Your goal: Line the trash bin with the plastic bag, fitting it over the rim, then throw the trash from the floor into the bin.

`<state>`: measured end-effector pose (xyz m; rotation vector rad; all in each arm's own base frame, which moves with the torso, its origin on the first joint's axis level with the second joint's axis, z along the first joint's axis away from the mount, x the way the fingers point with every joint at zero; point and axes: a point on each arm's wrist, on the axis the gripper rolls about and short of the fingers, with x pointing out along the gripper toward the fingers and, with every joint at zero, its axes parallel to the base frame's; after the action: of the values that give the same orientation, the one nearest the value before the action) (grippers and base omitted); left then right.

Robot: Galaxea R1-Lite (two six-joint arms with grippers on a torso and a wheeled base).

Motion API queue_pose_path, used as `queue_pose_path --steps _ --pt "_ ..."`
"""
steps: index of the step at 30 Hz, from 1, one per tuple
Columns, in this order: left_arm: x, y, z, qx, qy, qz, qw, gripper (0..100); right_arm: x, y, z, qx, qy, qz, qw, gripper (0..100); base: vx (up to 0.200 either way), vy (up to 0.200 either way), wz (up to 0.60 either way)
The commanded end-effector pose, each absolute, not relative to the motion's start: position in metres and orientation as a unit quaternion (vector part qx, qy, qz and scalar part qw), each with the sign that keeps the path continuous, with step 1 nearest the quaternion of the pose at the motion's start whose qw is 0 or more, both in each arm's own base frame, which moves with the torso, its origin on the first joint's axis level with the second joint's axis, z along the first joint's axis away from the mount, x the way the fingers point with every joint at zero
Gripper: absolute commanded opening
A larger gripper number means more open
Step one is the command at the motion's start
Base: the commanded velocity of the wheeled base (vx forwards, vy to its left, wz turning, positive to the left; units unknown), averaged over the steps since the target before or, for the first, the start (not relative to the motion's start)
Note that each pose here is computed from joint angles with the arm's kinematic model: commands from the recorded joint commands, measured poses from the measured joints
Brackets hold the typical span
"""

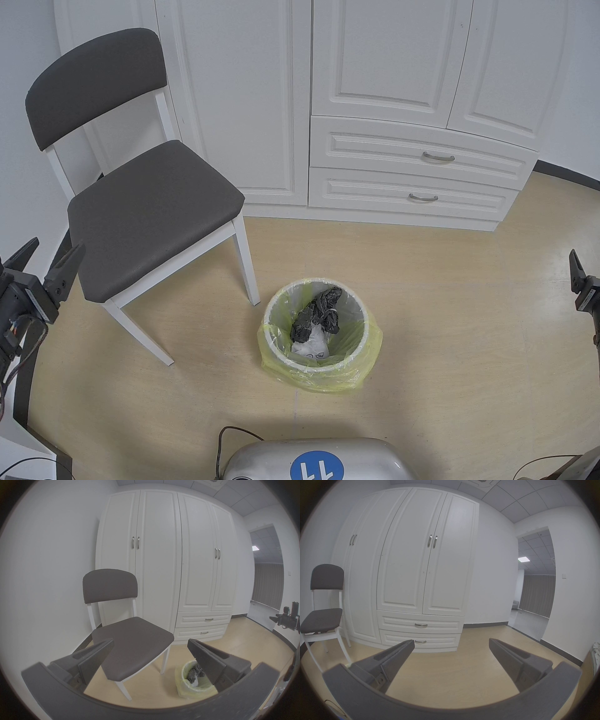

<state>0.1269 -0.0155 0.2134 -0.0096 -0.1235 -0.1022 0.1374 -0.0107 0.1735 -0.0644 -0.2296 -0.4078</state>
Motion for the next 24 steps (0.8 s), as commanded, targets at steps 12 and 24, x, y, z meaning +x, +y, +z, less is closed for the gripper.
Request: queue_pose_path --steps 12,24 --pt "0.026 0.000 0.296 -0.035 -0.166 -0.001 0.986 100 0.029 -0.007 0.230 0.027 -0.138 -0.163 0.977 100 0.000 0.000 0.00" --pt "-0.027 0.007 0.291 -0.038 -0.179 0.018 0.983 100 -0.027 -0.009 0.217 0.032 -0.163 -0.177 0.970 100 0.000 0.000 0.00"
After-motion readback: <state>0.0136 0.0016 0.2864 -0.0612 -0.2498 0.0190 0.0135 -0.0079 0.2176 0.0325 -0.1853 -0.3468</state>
